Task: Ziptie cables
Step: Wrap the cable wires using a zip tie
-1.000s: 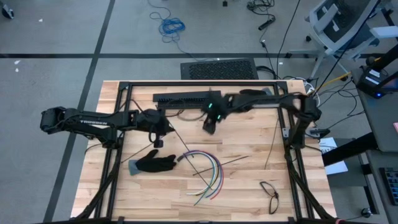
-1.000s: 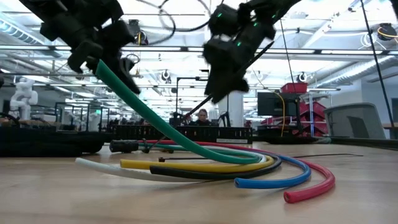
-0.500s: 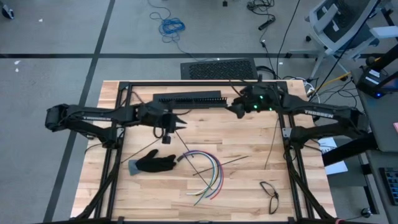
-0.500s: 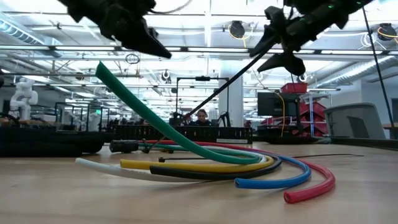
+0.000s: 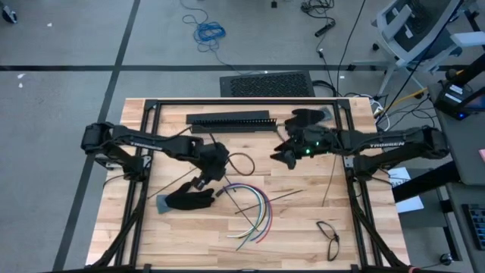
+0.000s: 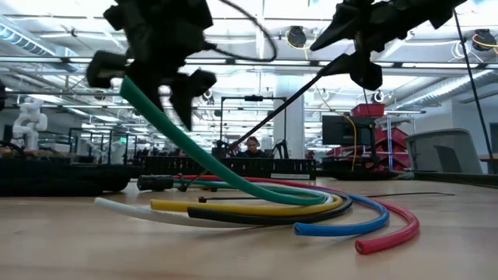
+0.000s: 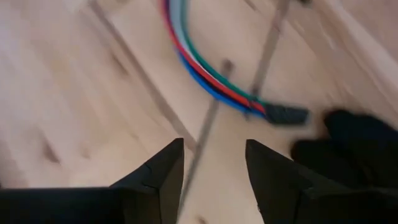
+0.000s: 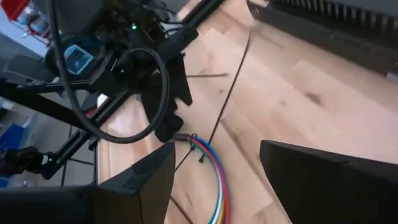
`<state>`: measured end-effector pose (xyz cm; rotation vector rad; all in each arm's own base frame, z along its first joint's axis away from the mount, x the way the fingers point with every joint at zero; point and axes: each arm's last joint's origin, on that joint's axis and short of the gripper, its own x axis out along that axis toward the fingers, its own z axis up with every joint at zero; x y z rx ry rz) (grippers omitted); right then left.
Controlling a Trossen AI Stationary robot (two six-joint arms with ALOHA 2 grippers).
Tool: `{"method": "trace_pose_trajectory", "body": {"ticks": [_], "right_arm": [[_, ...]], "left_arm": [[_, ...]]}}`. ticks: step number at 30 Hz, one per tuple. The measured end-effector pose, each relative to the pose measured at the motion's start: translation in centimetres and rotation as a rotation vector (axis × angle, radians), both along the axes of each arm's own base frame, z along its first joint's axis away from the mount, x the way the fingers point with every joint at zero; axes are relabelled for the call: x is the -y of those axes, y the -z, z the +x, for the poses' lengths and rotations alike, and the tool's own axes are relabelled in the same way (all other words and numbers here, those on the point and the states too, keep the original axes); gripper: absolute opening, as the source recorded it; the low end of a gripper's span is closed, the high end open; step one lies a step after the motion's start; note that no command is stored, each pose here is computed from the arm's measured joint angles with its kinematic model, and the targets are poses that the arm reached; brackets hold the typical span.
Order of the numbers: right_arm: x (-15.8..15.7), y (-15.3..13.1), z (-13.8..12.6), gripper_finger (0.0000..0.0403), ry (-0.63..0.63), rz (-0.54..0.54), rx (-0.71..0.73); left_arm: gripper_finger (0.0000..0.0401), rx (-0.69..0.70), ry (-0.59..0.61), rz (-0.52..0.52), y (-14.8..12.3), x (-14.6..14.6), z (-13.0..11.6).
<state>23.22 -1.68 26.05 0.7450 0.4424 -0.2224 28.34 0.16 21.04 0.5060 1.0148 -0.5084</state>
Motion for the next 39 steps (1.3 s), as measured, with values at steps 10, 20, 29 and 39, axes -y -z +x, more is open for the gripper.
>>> {"method": "trace_pose_trajectory", "body": {"ticks": [10, 20, 29, 39], "right_arm": [[-5.7, 2.5, 3.1, 0.0231, 0.202, 0.097, 0.044], [-8.2, 5.1, 5.6, 0.0231, 0.249, 0.199, 0.117], [-10.7, 6.2, 5.5, 0.0231, 0.194, 0.216, 0.095], [-13.4, 6.4, 4.4, 0.0231, 0.253, 0.266, 0.132]], "left_arm": [[0.0137, 0.008, 0.124, -0.025, 0.9, 0.0, -1.2], [0.0137, 0.117, 0.222, -0.065, 3.1, 1.4, -1.1], [0.0137, 0.154, 0.290, 0.013, 5.2, 0.5, 0.4], [0.0137, 0.189, 0.274, 0.028, 5.3, 0.0, 0.9]]}}
